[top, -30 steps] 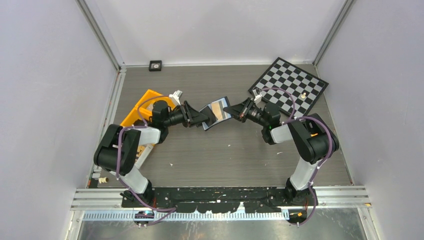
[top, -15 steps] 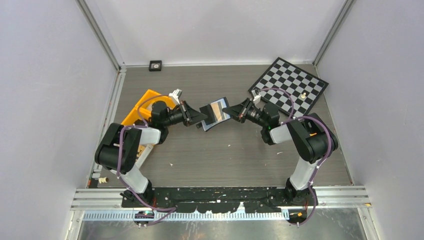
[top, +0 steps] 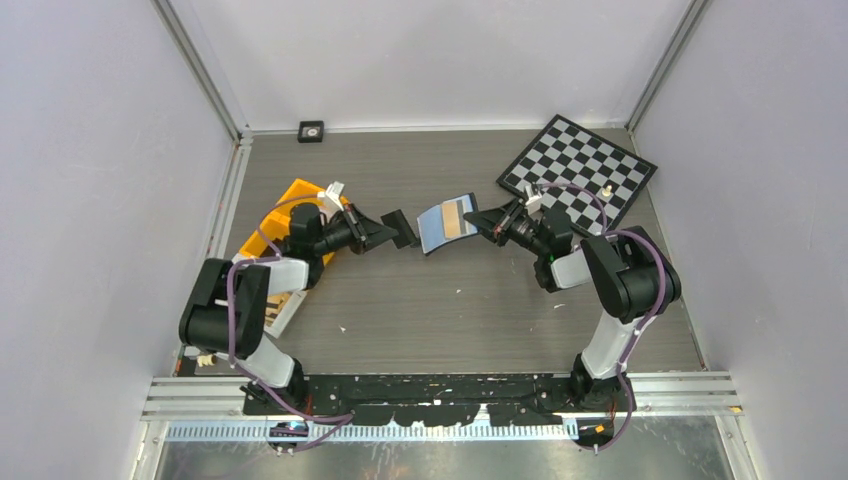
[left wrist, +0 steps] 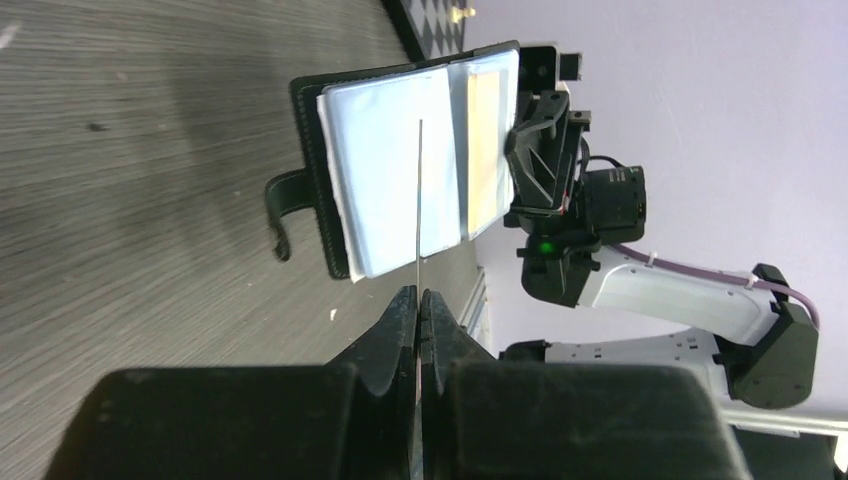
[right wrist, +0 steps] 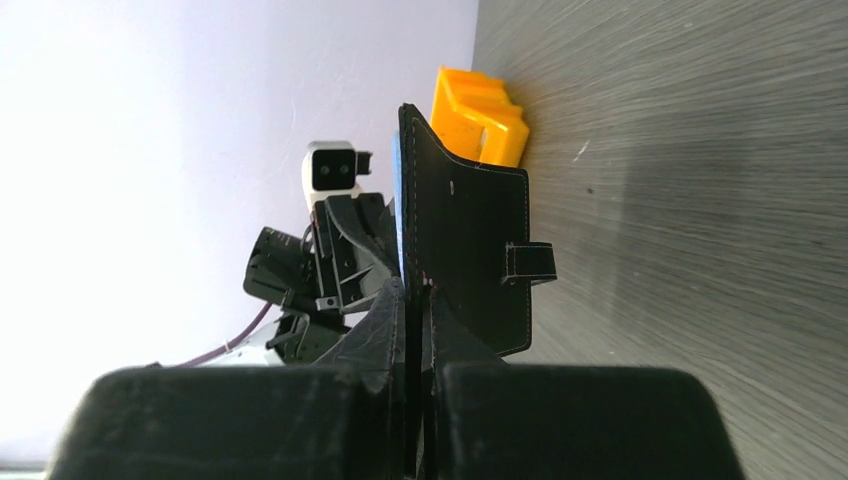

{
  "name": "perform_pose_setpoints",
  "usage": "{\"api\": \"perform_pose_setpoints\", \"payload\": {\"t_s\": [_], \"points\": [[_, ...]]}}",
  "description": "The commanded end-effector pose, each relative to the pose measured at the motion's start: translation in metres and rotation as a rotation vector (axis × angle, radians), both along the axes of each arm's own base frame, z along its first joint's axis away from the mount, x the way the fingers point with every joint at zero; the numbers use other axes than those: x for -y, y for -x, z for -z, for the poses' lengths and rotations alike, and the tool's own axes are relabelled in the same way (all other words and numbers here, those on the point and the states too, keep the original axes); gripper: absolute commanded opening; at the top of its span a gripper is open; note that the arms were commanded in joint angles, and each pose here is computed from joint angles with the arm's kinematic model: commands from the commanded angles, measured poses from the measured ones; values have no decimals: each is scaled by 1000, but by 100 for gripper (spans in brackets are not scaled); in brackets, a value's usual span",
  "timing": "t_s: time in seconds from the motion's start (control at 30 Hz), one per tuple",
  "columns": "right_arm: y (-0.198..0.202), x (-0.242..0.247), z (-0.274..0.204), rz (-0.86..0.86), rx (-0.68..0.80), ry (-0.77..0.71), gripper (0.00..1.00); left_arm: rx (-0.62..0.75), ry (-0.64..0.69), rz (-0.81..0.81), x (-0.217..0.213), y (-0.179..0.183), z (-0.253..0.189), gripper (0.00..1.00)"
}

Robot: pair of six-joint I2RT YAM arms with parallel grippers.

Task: Take the credit cards out of the card holder
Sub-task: Remove the credit card from the card holder, then place the card holder at the center of the board.

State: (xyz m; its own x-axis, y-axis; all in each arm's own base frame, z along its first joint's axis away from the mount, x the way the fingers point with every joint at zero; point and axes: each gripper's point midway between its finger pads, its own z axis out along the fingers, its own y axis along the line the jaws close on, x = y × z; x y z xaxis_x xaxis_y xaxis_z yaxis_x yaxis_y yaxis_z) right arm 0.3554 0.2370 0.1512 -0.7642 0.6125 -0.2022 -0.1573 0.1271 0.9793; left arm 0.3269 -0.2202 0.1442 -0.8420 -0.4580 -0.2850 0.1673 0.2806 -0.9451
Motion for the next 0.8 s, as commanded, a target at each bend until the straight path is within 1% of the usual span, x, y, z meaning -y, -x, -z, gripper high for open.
{"api": "perform_pose_setpoints", "payload": {"t_s": [0.0, 0.2, 0.33, 0.47, 0.57, 0.77], "points": [[-9, 13, -2, 62, 18, -12, 1, 13, -72, -71, -18, -4, 4, 0], [-13, 17, 12, 74, -23, 18, 1, 8, -139, -150, -41, -8, 6, 0], [-15, 18, 20, 79, -49, 58, 1, -15, -225, -218, -58, -8, 13, 0], [-15, 18, 24, 82, -60, 85, 1, -11, -310, -284, -72, -8, 13, 0], [-15, 20, 25, 90, -65, 105, 1, 2, -336, -312, -78, -8, 10, 0], [-16, 21, 28, 94, -82, 123, 0, -36, -385, -349, -87, -11, 16, 0]]}}
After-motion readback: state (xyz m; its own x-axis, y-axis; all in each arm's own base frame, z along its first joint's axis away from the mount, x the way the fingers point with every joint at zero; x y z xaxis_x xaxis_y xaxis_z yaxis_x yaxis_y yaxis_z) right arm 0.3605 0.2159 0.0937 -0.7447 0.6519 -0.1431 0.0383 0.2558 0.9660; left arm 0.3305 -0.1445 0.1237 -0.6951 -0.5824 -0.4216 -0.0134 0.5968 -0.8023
